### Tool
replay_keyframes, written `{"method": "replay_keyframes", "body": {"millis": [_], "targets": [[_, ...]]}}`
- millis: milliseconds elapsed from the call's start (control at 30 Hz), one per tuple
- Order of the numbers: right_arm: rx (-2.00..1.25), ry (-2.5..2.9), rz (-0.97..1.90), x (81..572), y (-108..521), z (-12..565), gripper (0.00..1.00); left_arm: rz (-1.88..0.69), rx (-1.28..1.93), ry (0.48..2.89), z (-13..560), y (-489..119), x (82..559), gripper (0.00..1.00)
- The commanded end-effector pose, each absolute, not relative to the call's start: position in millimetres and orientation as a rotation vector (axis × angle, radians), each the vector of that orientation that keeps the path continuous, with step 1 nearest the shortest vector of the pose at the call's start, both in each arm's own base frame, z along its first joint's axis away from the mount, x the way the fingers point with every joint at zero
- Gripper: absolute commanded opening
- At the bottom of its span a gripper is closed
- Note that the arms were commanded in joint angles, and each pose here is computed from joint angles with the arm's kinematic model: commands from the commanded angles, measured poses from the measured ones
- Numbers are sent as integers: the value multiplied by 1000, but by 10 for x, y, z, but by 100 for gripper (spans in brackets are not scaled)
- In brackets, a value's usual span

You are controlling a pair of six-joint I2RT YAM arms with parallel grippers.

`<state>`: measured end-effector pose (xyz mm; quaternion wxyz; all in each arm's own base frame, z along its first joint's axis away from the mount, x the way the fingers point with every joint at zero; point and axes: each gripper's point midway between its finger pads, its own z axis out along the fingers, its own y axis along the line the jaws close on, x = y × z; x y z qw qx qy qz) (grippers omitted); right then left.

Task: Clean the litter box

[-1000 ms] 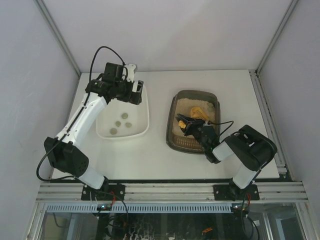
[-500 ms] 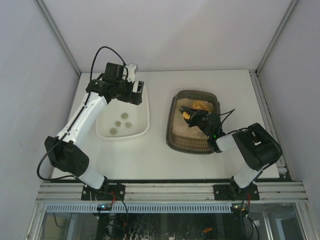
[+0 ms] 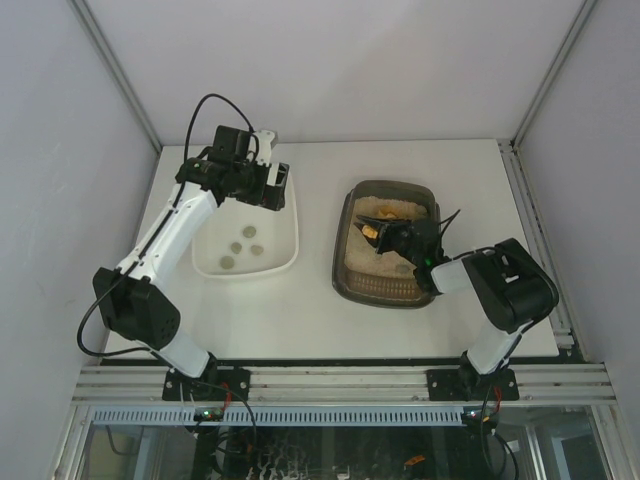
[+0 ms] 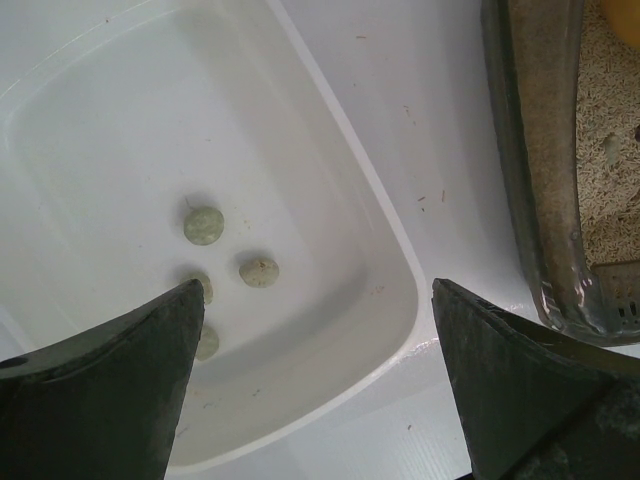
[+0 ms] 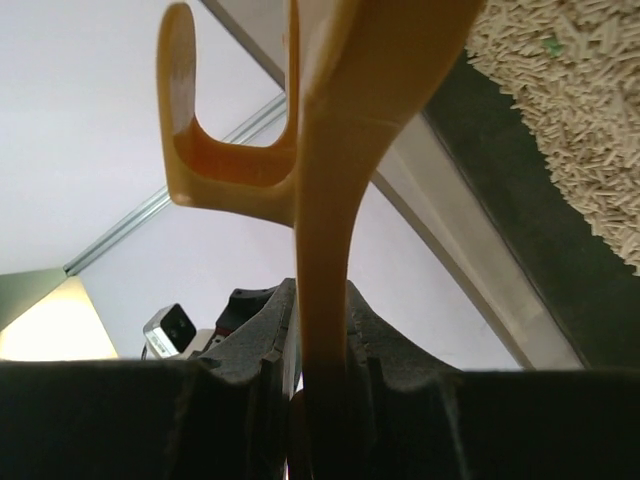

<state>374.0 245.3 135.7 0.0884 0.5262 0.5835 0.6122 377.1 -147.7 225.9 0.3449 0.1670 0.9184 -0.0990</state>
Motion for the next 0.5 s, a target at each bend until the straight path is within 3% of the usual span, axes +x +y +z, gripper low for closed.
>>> {"method": "replay_keyframes", "body": {"millis": [0, 267, 467], "targets": [[1671, 1679, 1887, 3772, 2441, 1583, 0, -274, 442, 2323, 2447, -1515, 3828, 100], [1730, 1650, 1657, 3737, 2235, 1568, 0, -271, 441, 2319, 2449, -1499, 3800, 100], [1746, 1592, 1648, 3830, 2182, 1551, 0, -274, 442, 2315, 2457, -1506, 3816, 100]]}}
